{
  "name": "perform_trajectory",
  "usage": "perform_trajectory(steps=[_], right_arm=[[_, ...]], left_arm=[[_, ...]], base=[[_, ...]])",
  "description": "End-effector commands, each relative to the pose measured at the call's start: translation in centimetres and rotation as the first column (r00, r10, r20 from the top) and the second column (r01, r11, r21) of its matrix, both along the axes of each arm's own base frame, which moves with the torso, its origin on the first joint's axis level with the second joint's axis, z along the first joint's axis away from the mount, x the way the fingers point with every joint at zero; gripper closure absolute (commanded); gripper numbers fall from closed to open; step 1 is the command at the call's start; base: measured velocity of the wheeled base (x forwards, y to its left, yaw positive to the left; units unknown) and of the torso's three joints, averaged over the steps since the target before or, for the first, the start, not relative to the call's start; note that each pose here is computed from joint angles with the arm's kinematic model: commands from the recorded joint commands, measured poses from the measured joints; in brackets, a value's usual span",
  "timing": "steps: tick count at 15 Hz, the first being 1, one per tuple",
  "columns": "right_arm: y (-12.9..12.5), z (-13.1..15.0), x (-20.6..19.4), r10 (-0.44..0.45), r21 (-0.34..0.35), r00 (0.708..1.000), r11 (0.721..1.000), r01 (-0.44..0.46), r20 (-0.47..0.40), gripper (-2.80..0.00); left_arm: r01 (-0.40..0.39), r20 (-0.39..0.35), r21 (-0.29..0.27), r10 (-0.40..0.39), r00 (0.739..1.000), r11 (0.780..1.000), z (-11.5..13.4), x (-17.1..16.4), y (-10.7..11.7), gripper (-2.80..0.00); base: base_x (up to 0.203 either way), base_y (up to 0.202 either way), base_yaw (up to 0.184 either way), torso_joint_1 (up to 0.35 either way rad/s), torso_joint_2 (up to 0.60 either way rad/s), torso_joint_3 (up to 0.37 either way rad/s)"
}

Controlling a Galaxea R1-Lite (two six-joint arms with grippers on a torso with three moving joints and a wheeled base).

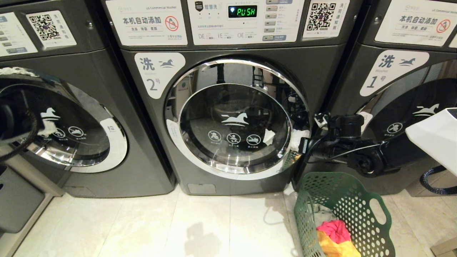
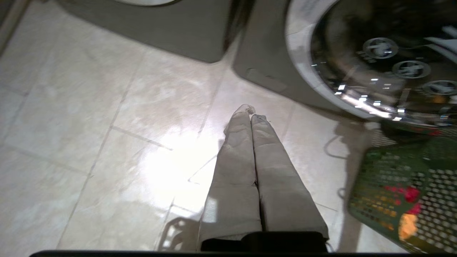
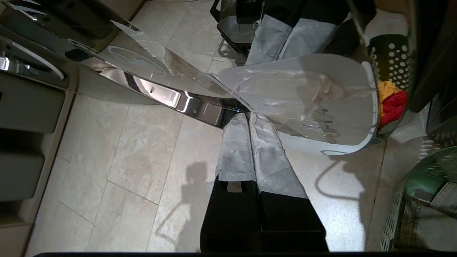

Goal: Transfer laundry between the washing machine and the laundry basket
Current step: Press the washing machine door tightly with the right hand

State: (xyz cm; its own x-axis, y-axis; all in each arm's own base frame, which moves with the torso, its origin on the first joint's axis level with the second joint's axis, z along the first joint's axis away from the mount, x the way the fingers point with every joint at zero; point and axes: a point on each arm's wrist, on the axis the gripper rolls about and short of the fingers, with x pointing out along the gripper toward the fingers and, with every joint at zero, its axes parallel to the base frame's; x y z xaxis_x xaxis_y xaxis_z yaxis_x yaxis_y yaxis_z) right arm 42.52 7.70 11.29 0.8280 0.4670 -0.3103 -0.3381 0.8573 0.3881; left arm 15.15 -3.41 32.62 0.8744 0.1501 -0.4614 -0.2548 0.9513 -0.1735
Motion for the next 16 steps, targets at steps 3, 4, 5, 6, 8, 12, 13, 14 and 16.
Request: perform_trajectory(steps=[3, 4, 5, 6, 8, 12, 13, 14, 16], right_arm=[[-0.5, -0.2, 1.0, -0.034, -0.034, 0.999, 0.999, 0.035, 0.03, 0.0], [-0.6, -0.5, 1.2, -0.036, -0.051, 0.999, 0.998, 0.038, 0.034, 0.0], [-0.6, -0.6, 1.3, -0.049, -0.065, 0.998, 0.997, 0.052, 0.042, 0.0], [-0.6, -0.6, 1.5, -0.059, -0.07, 0.997, 0.996, 0.062, 0.046, 0.0], [-0.6, -0.5, 2.1, -0.075, -0.072, 0.995, 0.994, 0.08, 0.063, 0.0], [-0.5, -1.0, 3.9, -0.105, -0.073, 0.99, 0.991, 0.112, 0.096, 0.0], [-0.5, -1.1, 4.1, -0.113, -0.075, 0.989, 0.99, 0.12, 0.098, 0.0], [-0.5, -1.4, 4.2, -0.118, -0.078, 0.988, 0.989, 0.126, 0.096, 0.0], [-0.5, -1.7, 4.7, -0.136, -0.093, 0.984, 0.985, 0.147, 0.114, 0.0]], left_arm=[[-0.245, -0.04, 0.032, 0.246, 0.969, 0.969, -4.0, -5.5, 3.8, 0.0], [-0.276, -0.044, 0.034, 0.277, 0.96, 0.961, -4.8, -6.5, 4.1, 0.0], [-0.293, -0.051, 0.037, 0.295, 0.954, 0.955, -5.5, -7.3, 4.3, 0.0], [-0.303, -0.057, 0.038, 0.305, 0.951, 0.952, -6.3, -8.0, 4.4, 0.0], [-0.308, -0.068, 0.042, 0.311, 0.948, 0.95, -7.8, -9.5, 4.4, 0.0], [-0.302, -0.086, 0.049, 0.306, 0.948, 0.952, -10.9, -11.2, 4.4, 0.0], [-0.301, -0.086, 0.05, 0.304, 0.949, 0.952, -11.4, -11.5, 4.4, 0.0], [-0.298, -0.085, 0.055, 0.302, 0.95, 0.953, -11.9, -11.9, 4.4, 0.0], [-0.278, -0.077, 0.082, 0.284, 0.956, 0.957, -12.9, -13.0, 4.4, 0.0]], base=[[0.0, 0.0, 0.0, 0.0, 0.0, 0.0], [0.0, 0.0, 0.0, 0.0, 0.0, 0.0], [0.0, 0.0, 0.0, 0.0, 0.0, 0.0], [0.0, 0.0, 0.0, 0.0, 0.0, 0.0], [0.0, 0.0, 0.0, 0.0, 0.0, 0.0], [0.0, 0.0, 0.0, 0.0, 0.0, 0.0], [0.0, 0.0, 0.0, 0.0, 0.0, 0.0], [0.0, 0.0, 0.0, 0.0, 0.0, 0.0], [0.0, 0.0, 0.0, 0.0, 0.0, 0.0]])
